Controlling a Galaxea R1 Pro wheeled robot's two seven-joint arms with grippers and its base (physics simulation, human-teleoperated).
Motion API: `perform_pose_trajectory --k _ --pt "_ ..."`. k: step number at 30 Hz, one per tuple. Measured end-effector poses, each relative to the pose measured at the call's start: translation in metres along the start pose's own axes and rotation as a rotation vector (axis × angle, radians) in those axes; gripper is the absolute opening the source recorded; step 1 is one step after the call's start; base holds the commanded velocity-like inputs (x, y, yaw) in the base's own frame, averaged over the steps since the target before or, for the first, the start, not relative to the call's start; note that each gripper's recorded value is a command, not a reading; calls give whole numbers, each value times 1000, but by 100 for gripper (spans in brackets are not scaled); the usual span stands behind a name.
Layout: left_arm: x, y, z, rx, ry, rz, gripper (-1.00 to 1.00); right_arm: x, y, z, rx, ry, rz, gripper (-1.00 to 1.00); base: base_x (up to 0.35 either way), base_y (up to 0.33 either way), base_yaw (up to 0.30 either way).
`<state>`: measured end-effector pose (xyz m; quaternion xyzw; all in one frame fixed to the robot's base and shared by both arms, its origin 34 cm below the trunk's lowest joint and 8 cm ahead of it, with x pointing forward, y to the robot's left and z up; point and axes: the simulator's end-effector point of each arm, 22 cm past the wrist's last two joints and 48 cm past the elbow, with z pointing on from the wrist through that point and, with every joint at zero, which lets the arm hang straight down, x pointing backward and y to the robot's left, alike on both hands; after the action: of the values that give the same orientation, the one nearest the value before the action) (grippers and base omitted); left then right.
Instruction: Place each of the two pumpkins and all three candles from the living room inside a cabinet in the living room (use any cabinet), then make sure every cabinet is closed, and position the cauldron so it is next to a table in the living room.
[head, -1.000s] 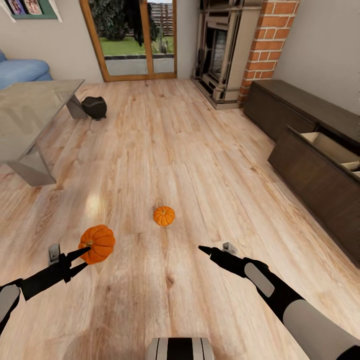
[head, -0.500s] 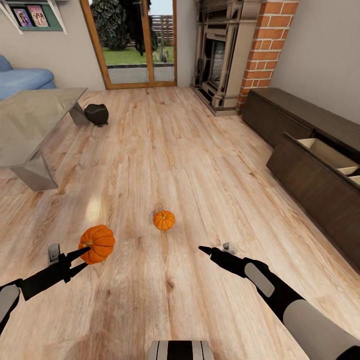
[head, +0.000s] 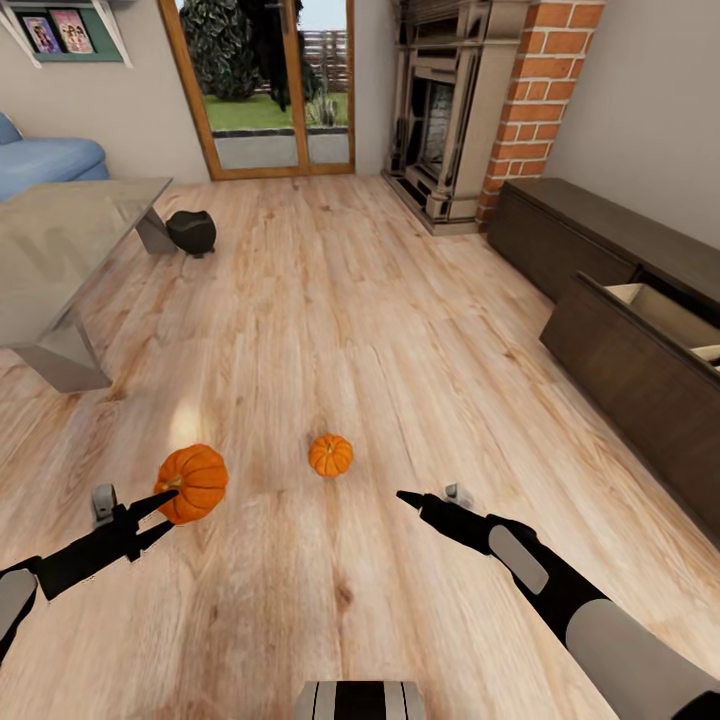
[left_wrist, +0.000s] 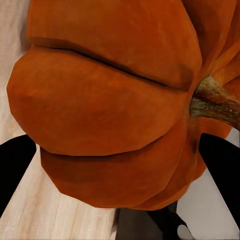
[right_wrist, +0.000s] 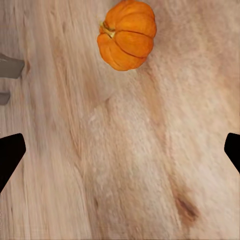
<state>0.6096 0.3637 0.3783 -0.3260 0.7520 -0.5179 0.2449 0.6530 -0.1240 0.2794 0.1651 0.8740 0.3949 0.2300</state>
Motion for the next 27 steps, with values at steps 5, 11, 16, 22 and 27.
perform_pose_trajectory --k 5,11,16,22,27 --pt "-1 -2 -1 7 0 6 -100 2 -1 0 1 2 5 100 256 208 0" --pt "-1 -2 -1 8 0 7 -100 2 15 -1 -78 7 20 100 233 256 0" --pt "-1 -2 -1 6 0 9 -100 24 6 -4 -88 78 75 100 229 262 0" --pt "-1 -1 -1 5 0 11 -100 21 -66 -11 113 114 159 100 228 263 0" --pt "-1 -2 -1 7 0 9 -100 19 -88 -19 171 107 180 100 228 246 0"
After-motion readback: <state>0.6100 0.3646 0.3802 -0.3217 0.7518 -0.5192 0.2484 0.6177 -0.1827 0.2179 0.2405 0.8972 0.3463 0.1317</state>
